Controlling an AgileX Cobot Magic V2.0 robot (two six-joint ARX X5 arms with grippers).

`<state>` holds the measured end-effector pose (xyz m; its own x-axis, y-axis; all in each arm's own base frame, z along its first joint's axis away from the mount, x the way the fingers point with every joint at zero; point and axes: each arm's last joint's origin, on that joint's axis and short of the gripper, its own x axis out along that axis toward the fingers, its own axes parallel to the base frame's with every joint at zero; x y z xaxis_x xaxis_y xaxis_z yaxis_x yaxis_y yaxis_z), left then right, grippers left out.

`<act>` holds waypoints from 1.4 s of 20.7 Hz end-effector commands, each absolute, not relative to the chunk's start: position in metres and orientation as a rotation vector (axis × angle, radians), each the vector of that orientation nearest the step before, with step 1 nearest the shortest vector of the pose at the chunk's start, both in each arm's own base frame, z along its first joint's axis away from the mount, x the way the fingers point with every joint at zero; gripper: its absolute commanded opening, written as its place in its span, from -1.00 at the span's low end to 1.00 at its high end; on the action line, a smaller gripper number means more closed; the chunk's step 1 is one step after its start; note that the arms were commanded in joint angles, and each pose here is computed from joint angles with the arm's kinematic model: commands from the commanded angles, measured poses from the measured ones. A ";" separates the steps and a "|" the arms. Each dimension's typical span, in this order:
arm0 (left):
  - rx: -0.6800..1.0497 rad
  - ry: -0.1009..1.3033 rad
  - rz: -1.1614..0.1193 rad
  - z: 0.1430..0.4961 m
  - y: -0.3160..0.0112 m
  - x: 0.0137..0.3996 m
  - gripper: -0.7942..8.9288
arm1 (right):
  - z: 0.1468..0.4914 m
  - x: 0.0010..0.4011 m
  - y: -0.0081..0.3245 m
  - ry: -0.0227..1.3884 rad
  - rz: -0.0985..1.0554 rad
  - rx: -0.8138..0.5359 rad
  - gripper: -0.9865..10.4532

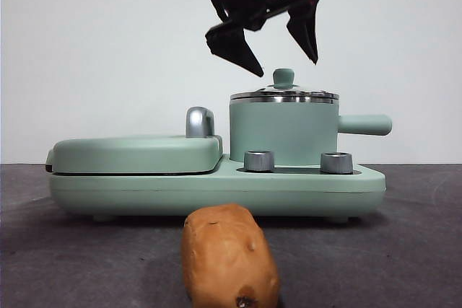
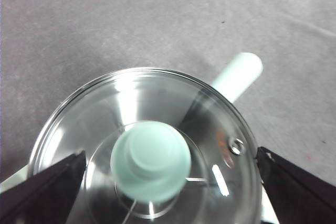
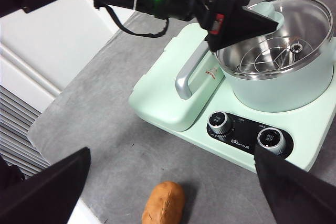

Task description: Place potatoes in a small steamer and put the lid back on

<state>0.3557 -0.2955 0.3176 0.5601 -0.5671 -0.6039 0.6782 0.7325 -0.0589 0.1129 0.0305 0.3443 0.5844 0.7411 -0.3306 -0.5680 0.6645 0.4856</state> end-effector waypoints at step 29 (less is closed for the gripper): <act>0.183 0.593 -0.700 0.310 -0.303 0.373 -0.81 | 0.348 0.113 0.031 0.536 0.782 0.361 0.04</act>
<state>0.3674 -0.2950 0.3076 0.5848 -0.5432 -0.6024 0.6482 0.7594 -0.0555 0.1129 0.0305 0.3443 0.5844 0.7411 -0.3306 -0.5618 0.6635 0.4942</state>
